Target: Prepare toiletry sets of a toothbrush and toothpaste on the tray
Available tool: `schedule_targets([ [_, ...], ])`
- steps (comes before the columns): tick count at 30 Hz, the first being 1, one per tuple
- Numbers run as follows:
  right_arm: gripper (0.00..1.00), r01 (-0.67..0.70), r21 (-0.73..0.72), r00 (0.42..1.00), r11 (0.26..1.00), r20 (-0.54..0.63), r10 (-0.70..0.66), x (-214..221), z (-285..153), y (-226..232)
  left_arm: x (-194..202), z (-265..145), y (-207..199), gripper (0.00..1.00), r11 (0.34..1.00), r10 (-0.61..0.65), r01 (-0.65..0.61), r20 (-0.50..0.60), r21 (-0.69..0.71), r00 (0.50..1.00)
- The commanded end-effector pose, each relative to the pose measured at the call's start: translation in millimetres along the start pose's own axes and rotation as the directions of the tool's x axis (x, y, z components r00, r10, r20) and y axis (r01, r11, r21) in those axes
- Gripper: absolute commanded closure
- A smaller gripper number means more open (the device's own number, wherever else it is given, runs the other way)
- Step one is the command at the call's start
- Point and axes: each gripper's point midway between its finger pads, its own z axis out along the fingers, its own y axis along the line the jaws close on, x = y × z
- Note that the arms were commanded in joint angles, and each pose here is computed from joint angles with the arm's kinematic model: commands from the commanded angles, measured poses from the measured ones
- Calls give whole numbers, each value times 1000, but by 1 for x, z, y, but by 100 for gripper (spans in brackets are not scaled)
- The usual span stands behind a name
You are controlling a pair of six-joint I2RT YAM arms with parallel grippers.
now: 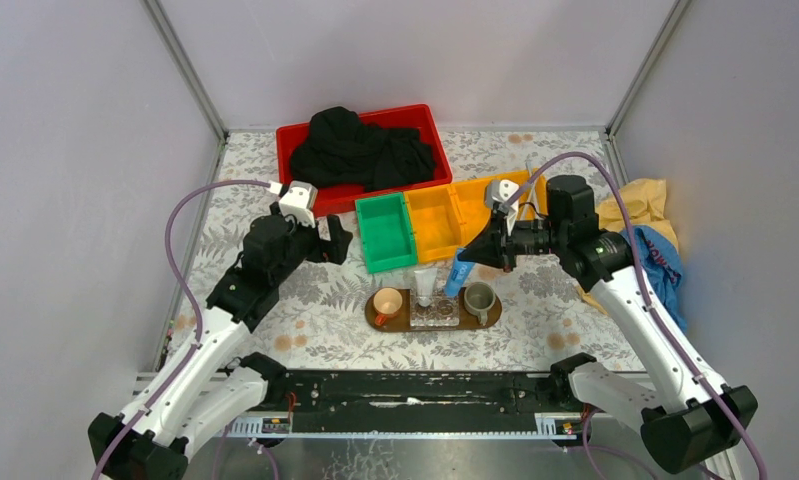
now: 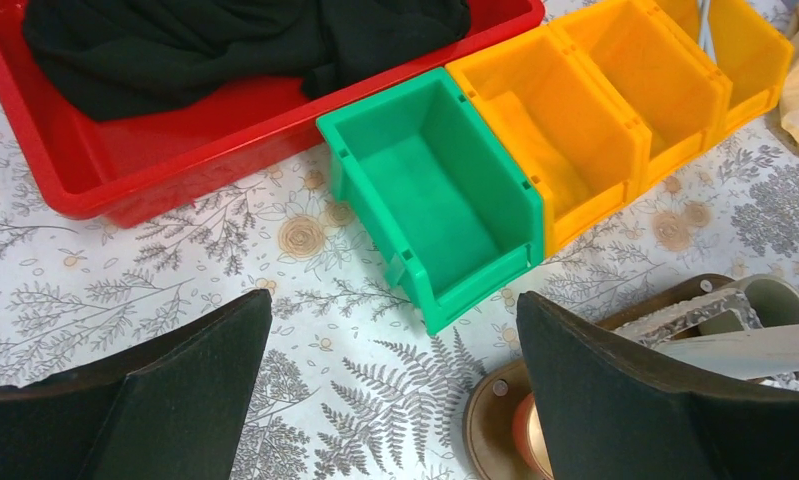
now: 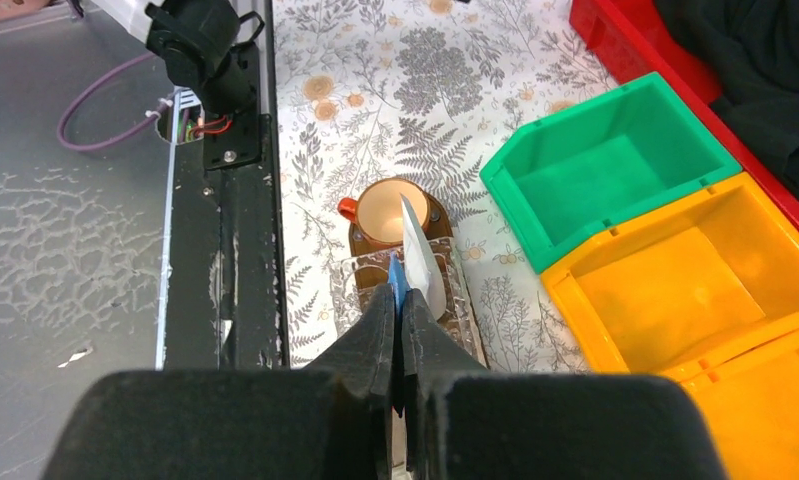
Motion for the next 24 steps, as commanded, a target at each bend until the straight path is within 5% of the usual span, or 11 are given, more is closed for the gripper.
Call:
schedule_targets([
  [1, 100, 94, 10, 995, 995, 34, -95, -8, 6, -9, -9, -1, 10, 0, 998, 37, -35, 35, -47, 999],
  [24, 100, 134, -8, 990, 991, -46, -135, 22, 37, -20, -8, -3, 10, 0, 998, 40, -38, 35, -48, 999],
])
